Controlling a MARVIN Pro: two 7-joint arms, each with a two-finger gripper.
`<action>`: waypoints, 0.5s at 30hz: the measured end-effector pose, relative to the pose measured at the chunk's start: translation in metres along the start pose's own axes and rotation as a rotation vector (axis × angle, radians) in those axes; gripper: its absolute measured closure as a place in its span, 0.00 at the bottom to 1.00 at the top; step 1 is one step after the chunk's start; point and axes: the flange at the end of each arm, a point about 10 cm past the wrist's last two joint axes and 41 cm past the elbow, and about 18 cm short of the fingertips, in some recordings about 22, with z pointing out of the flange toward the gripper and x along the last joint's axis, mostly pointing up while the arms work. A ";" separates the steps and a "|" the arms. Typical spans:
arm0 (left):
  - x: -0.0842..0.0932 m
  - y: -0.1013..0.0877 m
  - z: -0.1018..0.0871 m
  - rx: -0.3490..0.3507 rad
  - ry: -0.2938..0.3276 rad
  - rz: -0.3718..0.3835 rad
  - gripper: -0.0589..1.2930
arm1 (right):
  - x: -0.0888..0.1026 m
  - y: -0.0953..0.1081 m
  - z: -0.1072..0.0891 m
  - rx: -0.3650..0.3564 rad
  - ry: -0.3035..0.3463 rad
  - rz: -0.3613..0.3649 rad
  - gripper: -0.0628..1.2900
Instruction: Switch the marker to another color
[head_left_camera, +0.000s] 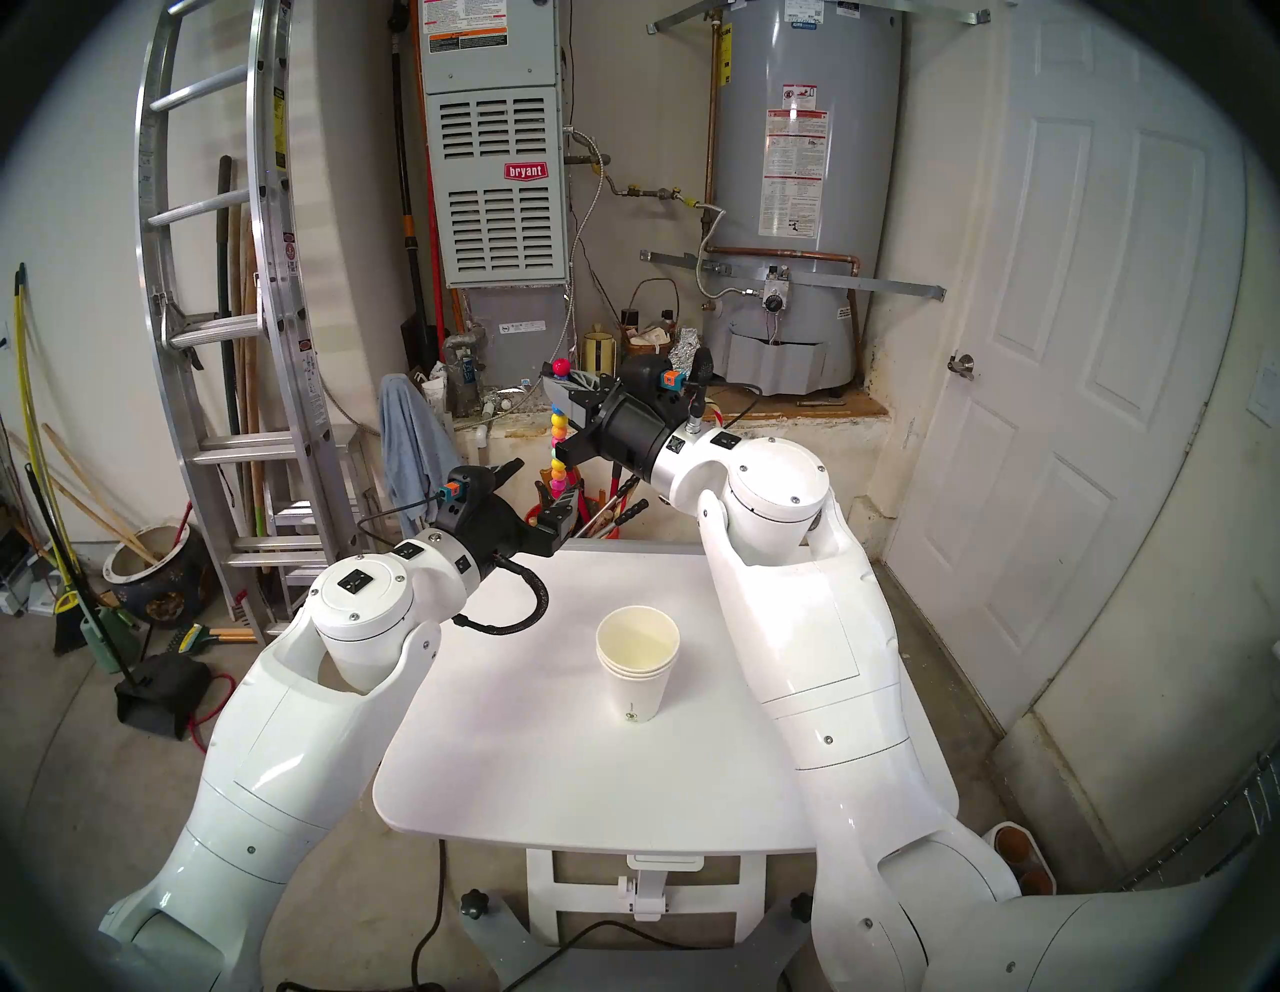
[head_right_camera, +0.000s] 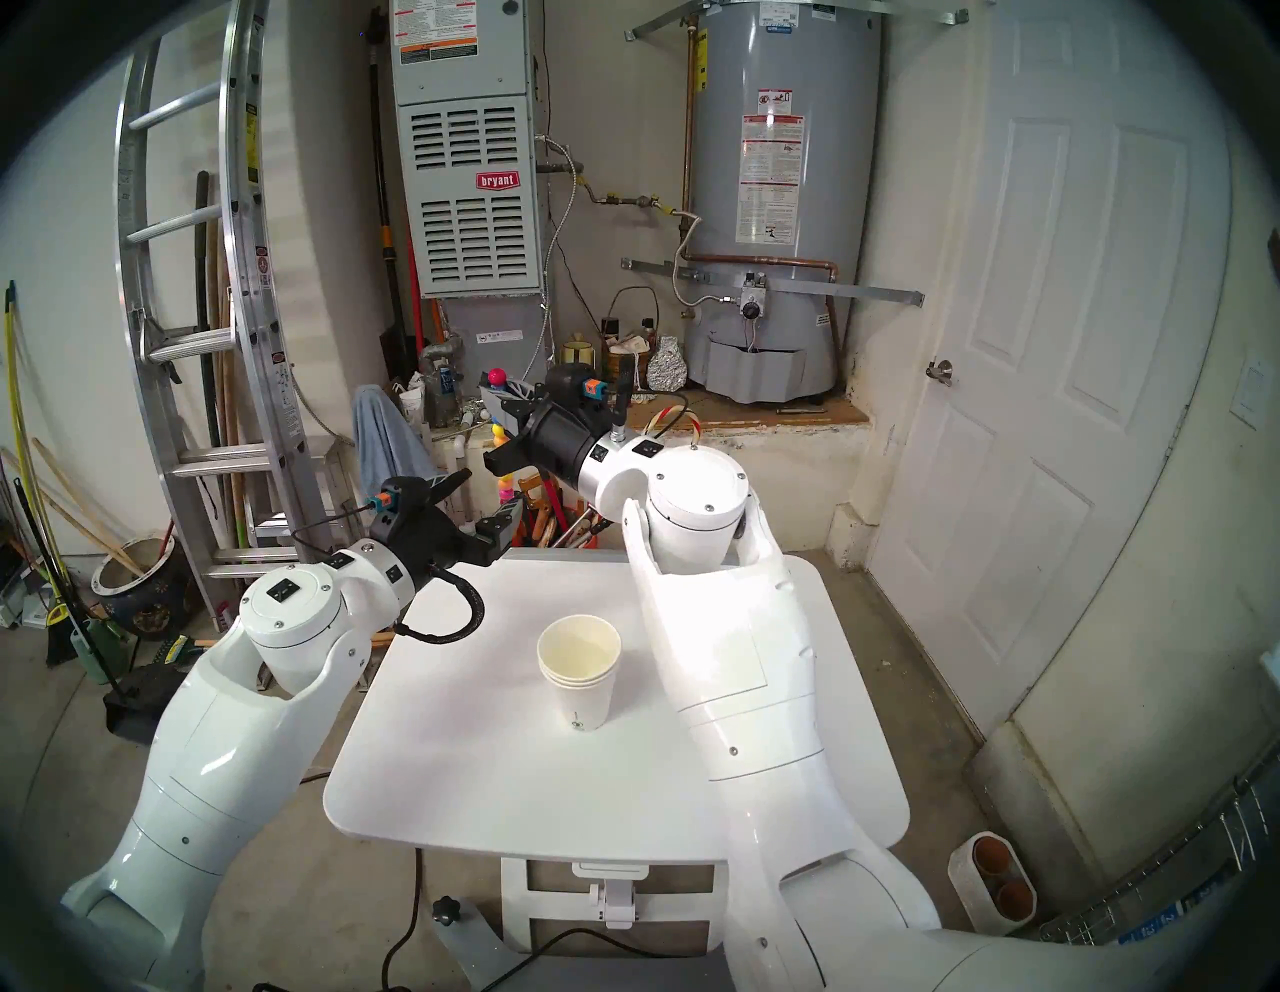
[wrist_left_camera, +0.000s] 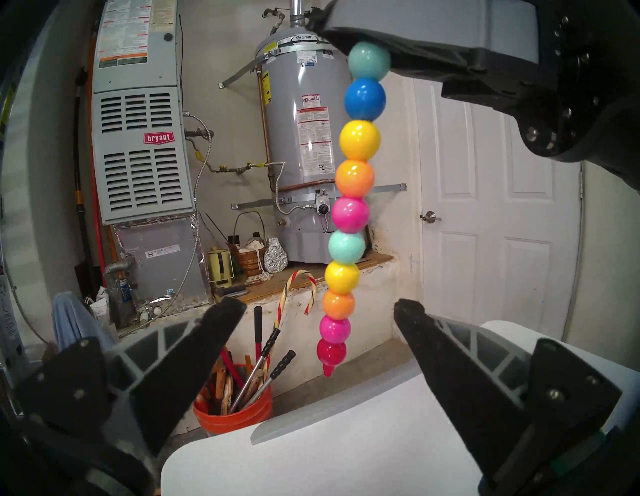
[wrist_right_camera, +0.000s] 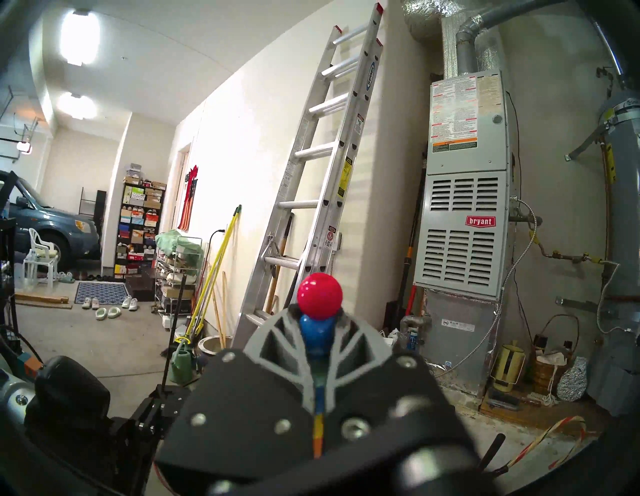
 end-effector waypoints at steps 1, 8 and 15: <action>0.000 0.001 0.001 0.000 0.000 0.000 0.05 | 0.000 0.000 0.000 0.001 0.001 0.000 0.95; 0.003 0.002 0.007 0.006 0.009 -0.002 0.05 | -0.001 -0.002 -0.001 0.007 0.000 0.003 0.95; 0.008 0.000 0.008 0.010 0.024 -0.012 0.05 | -0.004 -0.002 -0.002 0.007 -0.001 0.006 0.95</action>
